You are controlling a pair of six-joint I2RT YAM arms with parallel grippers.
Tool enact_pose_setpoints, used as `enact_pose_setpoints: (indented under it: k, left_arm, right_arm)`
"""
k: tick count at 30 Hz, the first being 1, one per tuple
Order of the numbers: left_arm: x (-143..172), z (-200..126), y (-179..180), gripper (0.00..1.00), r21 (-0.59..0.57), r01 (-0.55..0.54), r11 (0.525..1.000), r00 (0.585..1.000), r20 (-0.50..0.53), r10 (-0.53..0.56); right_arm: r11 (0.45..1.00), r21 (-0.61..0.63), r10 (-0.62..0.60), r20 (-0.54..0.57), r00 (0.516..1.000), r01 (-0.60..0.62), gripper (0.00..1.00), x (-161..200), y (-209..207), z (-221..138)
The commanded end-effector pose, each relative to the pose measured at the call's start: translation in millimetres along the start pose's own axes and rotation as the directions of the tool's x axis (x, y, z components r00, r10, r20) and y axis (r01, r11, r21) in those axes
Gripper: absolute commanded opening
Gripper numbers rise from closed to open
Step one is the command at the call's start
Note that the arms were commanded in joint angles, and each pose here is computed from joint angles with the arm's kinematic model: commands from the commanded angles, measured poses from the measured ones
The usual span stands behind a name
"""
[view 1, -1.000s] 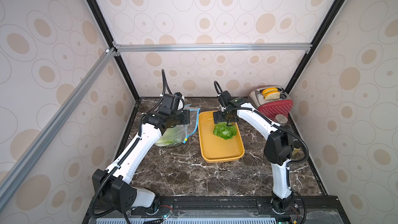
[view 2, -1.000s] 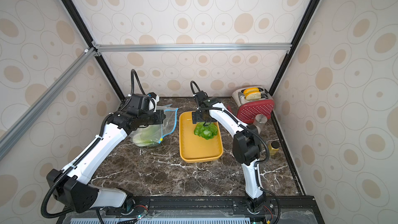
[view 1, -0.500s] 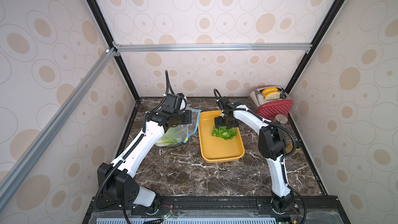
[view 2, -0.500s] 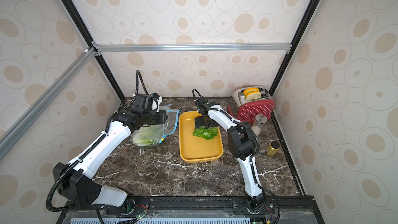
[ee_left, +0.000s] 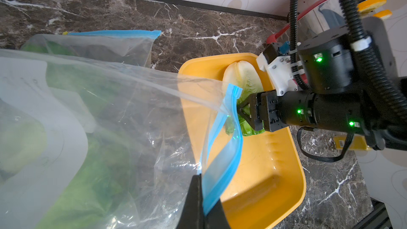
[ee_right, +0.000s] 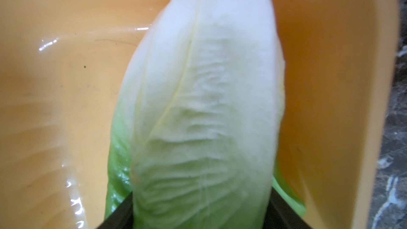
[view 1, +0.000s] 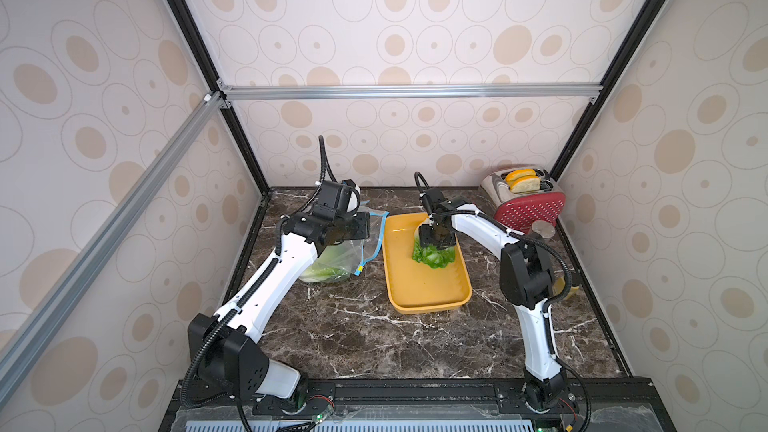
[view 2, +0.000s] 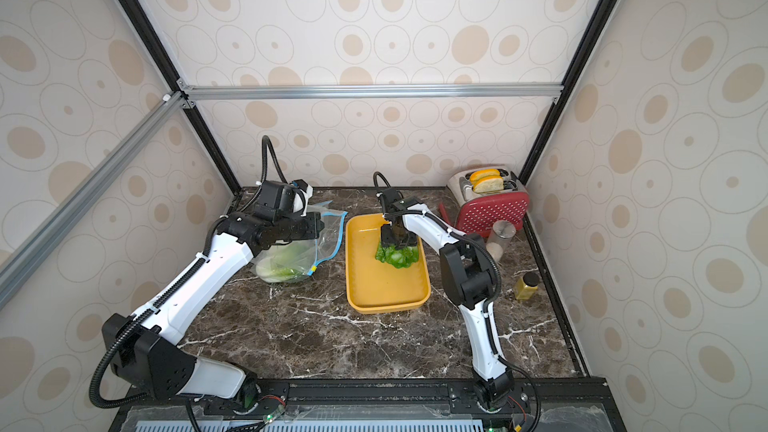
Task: Put the chinese cabbages into a zipper bag and zip it
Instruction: Pick up the Chinese cabbage from the basket.
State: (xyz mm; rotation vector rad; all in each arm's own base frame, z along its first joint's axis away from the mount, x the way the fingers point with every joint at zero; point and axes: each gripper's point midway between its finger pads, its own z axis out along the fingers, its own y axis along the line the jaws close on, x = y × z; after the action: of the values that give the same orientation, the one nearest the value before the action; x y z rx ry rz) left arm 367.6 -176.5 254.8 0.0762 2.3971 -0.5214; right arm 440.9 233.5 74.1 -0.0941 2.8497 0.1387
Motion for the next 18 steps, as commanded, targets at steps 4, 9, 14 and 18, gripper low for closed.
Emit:
enact_pose_setpoints:
  k: [4, 9, 14, 18]
  left_arm:
    - [-11.7, -11.1, -6.6, 0.00, 0.005, -0.044, 0.999, 0.999, 0.023, 0.044]
    - [-13.4, -20.3, -11.3, 0.00, 0.021, -0.088, 0.996, 0.996, 0.024, 0.087]
    - [-14.3, -32.1, -19.7, 0.00, 0.053, -0.143, 0.988, 0.990, 0.017, 0.142]
    - [-15.8, -44.1, -28.9, 0.00, 0.092, -0.208, 0.974, 0.978, 0.028, 0.206]
  right_arm:
    - [0.993, -0.111, -0.037, 0.057, 0.998, 0.044, 0.63, -2.1, 16.5, -40.5]
    - [0.981, -0.180, -0.057, 0.106, 0.993, 0.075, 0.58, 4.1, 20.2, -73.4]
    - [0.957, -0.269, -0.073, 0.132, 0.989, 0.107, 0.56, 18.9, 23.3, -108.8]
    - [0.912, -0.373, -0.110, 0.173, 0.979, 0.168, 0.55, 37.0, 28.2, -153.7]
